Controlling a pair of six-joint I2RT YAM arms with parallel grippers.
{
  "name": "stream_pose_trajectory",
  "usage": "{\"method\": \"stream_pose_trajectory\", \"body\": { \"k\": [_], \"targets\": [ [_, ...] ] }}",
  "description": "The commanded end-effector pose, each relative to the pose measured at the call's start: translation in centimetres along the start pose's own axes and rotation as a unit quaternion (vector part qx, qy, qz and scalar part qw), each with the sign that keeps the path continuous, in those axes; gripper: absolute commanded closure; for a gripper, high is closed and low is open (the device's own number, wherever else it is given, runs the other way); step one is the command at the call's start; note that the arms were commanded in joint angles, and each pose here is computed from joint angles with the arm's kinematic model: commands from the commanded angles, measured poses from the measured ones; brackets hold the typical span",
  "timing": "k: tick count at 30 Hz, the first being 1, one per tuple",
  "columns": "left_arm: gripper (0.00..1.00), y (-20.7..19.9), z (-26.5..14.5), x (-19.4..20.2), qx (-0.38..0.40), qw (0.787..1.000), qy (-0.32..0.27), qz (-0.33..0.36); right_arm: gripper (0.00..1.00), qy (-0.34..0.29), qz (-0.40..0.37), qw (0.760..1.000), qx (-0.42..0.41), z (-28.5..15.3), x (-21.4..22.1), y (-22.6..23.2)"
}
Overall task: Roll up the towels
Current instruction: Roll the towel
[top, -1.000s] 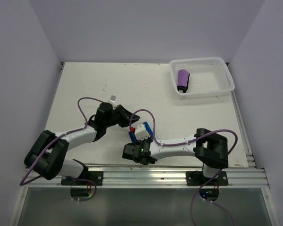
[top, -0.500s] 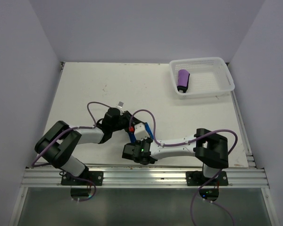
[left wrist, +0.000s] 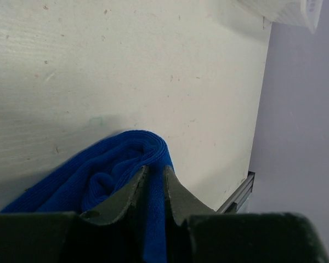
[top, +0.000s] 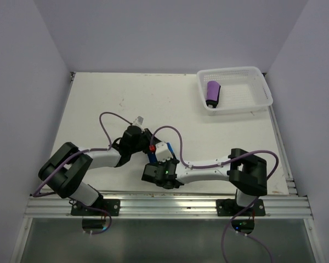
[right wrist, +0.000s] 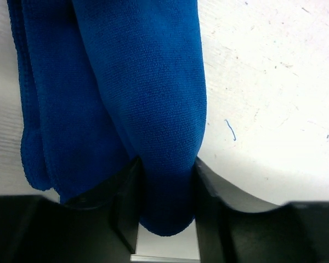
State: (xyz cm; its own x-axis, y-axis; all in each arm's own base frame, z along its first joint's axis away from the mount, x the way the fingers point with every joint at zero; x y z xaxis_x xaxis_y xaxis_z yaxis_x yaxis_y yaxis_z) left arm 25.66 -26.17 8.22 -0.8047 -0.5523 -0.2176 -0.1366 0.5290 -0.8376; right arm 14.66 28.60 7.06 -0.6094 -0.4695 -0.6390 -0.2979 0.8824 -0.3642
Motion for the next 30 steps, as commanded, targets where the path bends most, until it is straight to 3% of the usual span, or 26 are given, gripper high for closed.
{"method": "stream_pose_trajectory", "body": {
  "k": [1,10,16,22,24,30],
  "targets": [
    [0.80,0.9,0.5,-1.0,-0.020,0.998,-0.027,0.045,0.56,-0.015,0.049,0.998,-0.041,-1.0,-2.4,0.6],
    [0.80,1.7,0.0,-1.7,-0.043,0.995,-0.050,0.070,0.34,-0.019,0.060,0.995,-0.081,-2.3,-2.5,0.2],
    [0.80,2.5,-0.5,-1.6,-0.053,0.995,-0.053,0.072,0.16,-0.047,0.110,0.984,-0.134,-4.9,-4.2,-1.6],
    [0.80,3.6,-1.4,-1.1,-0.059,0.994,-0.058,0.073,0.21,-0.054,0.225,0.949,-0.216,-5.2,-4.8,-4.0],
    [0.80,4.0,-1.9,-1.1,-0.061,0.993,-0.063,0.074,0.23,-0.059,0.276,0.926,-0.250,-4.8,-5.7,-4.8],
    [0.80,5.2,-2.7,-0.6,-0.071,0.993,-0.063,0.074,0.28,-0.035,0.315,0.911,-0.264,-2.6,-4.6,-5.7]
  ]
}}
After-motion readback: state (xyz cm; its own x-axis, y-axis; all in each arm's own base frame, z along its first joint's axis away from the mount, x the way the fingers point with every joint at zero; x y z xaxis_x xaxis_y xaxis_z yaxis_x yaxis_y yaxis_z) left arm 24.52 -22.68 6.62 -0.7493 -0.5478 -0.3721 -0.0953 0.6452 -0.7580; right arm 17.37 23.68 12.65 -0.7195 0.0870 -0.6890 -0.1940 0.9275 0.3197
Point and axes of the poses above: each gripper's point midway between its finger pads, its own z axis out along the fingers, its own y axis along the line the jaws close on, x = y × z, the point moved 3 cm from there along -z, back along the fingers, and after that the axes turned 4 degrees about -z, right-handed, at the moved point
